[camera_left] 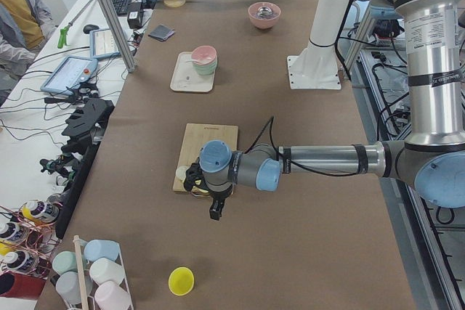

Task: Stack pink bowl on green and place spoon

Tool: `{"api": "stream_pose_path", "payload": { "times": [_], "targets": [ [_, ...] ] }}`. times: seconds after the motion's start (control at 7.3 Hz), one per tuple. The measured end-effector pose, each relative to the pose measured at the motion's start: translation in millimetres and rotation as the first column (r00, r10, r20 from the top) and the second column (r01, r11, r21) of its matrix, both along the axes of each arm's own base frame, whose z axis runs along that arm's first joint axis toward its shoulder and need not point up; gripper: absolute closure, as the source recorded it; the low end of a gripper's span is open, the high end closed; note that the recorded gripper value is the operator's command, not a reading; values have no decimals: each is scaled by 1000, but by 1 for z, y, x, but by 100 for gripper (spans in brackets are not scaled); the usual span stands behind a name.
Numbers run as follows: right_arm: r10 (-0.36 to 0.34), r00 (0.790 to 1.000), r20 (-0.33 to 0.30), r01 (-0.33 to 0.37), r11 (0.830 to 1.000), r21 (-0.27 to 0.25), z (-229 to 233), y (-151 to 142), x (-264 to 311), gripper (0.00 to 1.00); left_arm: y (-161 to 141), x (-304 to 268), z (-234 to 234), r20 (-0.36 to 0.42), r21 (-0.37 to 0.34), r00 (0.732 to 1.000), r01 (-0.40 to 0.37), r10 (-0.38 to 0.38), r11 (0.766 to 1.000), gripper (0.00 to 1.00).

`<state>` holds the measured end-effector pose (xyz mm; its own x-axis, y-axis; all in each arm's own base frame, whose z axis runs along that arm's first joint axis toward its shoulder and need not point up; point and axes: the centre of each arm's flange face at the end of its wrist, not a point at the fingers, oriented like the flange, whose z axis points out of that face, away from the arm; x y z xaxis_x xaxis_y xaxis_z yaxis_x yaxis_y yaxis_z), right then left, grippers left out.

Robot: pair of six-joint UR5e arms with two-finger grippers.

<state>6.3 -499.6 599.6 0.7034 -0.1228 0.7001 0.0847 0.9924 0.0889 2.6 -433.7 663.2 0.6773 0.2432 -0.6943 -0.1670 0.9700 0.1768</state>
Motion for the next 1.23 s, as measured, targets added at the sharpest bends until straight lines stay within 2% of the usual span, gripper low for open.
{"api": "stream_pose_path", "payload": {
  "times": [0.41,1.23],
  "targets": [
    [1,1000,1,-1,1000,-3,-3,5,1,0,-7,1,-16,-1,37,1000,0,0,999,2],
    [5,1000,13,-5,1000,-10,-4,5,0,0,-9,1,-17,-3,41,1000,-3,3,999,2]
  ]
}}
